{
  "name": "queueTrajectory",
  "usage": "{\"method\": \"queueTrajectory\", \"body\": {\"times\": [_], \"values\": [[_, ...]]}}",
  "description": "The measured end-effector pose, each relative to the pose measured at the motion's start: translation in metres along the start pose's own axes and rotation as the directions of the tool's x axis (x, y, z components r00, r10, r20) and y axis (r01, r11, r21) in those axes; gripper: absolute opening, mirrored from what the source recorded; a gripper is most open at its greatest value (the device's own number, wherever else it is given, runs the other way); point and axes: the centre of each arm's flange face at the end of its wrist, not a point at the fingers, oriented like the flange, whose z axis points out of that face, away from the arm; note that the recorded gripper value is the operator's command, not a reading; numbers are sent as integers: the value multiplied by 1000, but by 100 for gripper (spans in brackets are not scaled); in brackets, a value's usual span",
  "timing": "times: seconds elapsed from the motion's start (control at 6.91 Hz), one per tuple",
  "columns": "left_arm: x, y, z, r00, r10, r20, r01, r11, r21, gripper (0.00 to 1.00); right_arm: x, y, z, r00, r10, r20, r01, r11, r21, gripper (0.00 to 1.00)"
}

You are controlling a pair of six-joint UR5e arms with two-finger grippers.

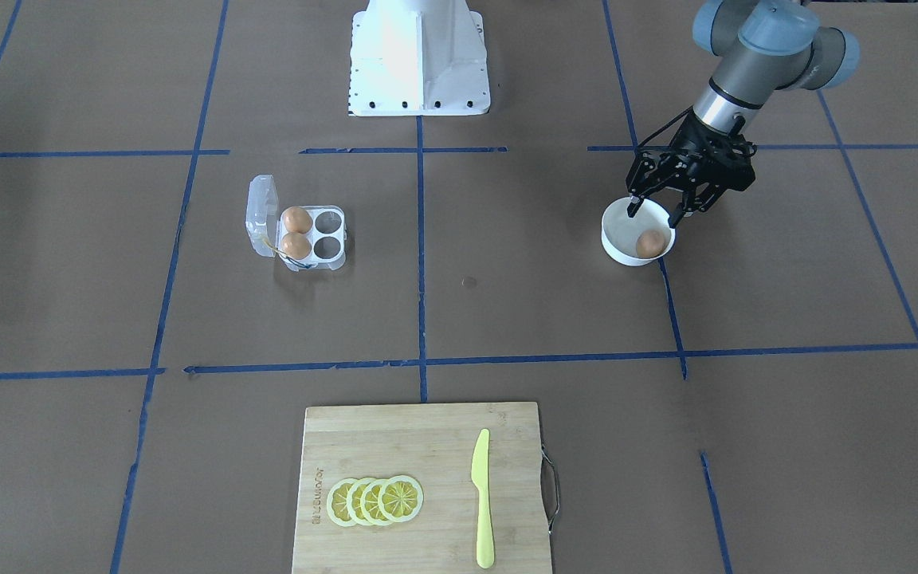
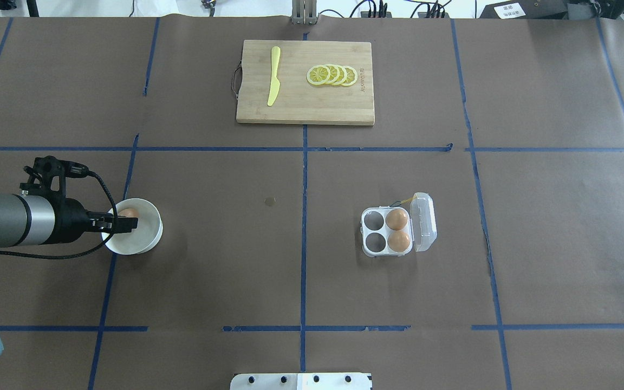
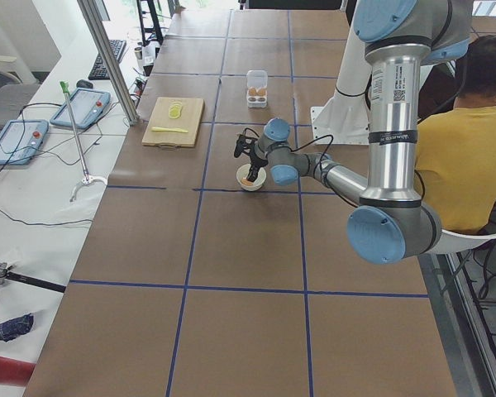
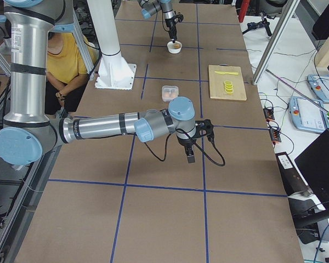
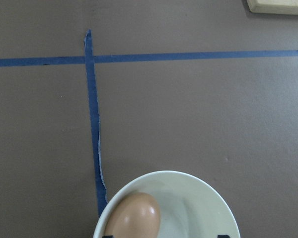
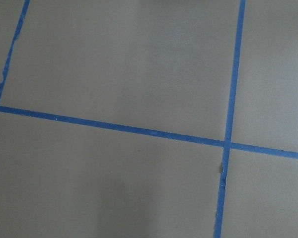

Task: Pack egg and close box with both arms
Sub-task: 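Move the left gripper over the white bowl toward the brown egg, then lower the left gripper into the bowl and close on the egg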

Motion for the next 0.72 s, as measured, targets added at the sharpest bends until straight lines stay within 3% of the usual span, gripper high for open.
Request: {"method": "queueTrajectory", "body": {"times": [0.29, 0.72], "values": [[6, -4, 10, 988, 155, -5, -155, 988, -2, 71, 0, 0, 0, 1000, 1, 0, -1, 1000, -1, 100], [3, -6, 19, 981, 195, 2, -195, 981, -9, 71, 0, 1, 0, 1000, 1, 0, -1, 1000, -1, 100]]}}
